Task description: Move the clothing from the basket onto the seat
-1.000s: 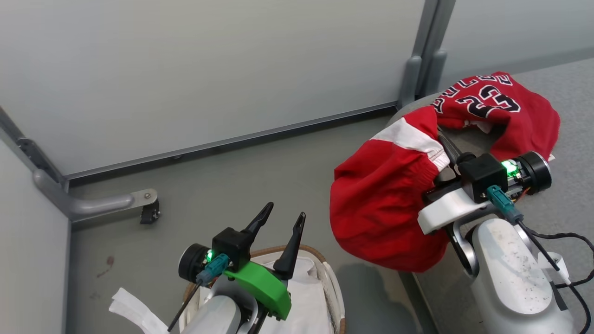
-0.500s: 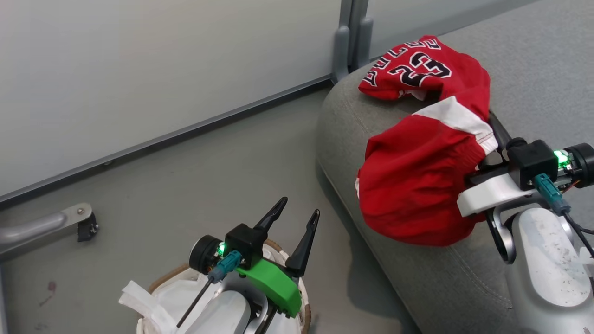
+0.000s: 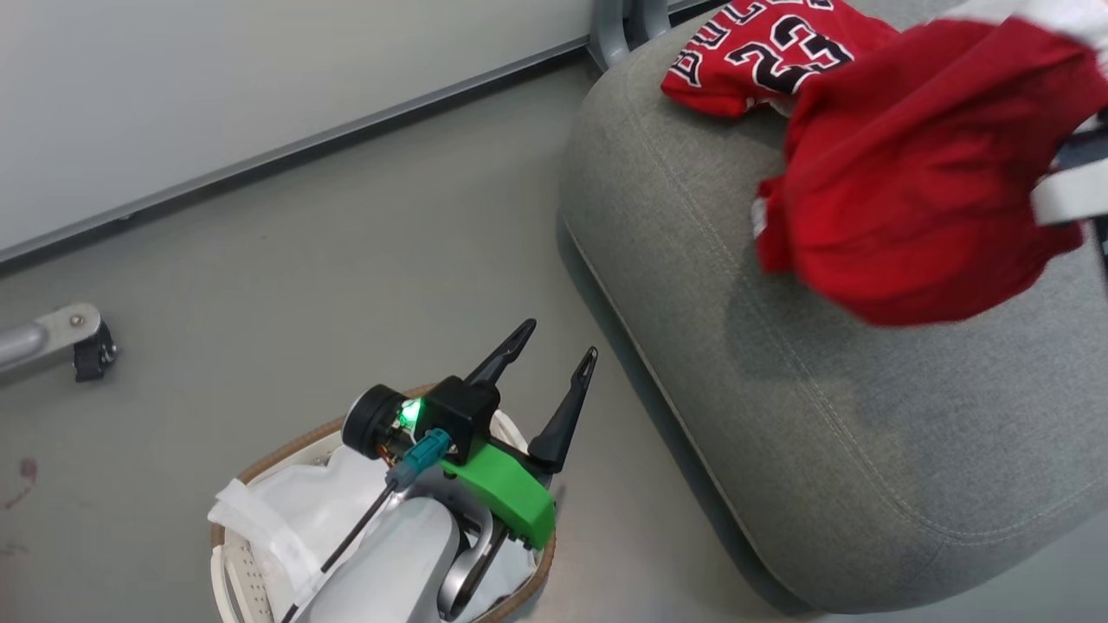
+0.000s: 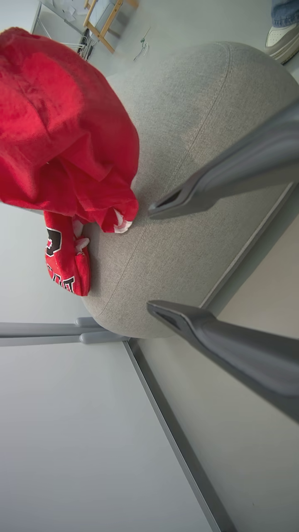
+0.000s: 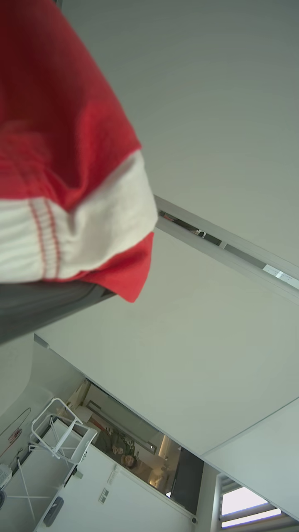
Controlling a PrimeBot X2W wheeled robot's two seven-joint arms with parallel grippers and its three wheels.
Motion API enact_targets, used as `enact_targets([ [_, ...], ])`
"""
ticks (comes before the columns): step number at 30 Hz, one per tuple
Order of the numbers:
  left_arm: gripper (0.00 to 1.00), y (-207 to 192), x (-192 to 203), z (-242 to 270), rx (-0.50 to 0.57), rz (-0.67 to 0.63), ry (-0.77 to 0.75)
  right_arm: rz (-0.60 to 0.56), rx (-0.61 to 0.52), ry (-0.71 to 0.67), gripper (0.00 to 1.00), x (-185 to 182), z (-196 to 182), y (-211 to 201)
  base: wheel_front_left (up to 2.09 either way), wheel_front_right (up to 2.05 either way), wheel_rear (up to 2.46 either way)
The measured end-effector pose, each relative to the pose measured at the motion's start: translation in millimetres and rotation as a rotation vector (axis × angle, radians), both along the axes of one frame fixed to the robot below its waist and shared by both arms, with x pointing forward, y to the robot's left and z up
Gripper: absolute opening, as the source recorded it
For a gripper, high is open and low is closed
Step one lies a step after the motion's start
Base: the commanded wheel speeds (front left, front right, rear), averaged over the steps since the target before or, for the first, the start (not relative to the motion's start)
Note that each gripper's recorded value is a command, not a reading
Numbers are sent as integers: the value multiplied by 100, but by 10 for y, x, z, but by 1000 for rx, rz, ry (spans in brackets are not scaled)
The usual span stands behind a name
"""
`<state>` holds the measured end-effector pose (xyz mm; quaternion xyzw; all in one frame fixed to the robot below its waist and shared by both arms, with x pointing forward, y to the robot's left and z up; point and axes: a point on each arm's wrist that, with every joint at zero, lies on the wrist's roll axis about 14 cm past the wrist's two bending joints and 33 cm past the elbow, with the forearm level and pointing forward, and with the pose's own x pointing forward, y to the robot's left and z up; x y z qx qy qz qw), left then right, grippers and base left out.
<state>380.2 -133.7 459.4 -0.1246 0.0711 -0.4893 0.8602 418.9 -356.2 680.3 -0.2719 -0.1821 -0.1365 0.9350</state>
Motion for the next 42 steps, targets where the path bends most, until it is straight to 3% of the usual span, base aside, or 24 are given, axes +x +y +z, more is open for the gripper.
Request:
enact_targets([
  [7,100,87,239,-128,0,22,1,-97,-173,-67,0,323,693,-441,0,0,0],
  [12,100,120,423,-184,-17,33,-7,-158,-161,-81,0,612,796,-678,0,0,0],
  [22,100,274,696,-588,10,69,30,-251,-62,154,0,1134,-315,-1022,0,0,0],
  [28,100,402,770,-894,37,98,83,-300,46,363,0,1108,-1402,-1106,0,0,0],
  [34,100,465,797,-1041,53,111,106,-299,108,482,0,1034,-1980,-1005,0,0,0],
  [36,100,456,799,-1033,53,108,103,-292,111,500,40,1004,-2039,-968,0,0,0],
  [37,100,445,796,-1018,52,105,100,-287,118,507,83,981,-2067,-949,0,0,0],
  [38,100,437,797,-1000,49,104,97,-283,127,511,100,957,-2091,-929,0,0,0],
  [42,100,409,805,-902,39,103,82,-264,146,529,100,834,-2159,-847,0,0,0],
])
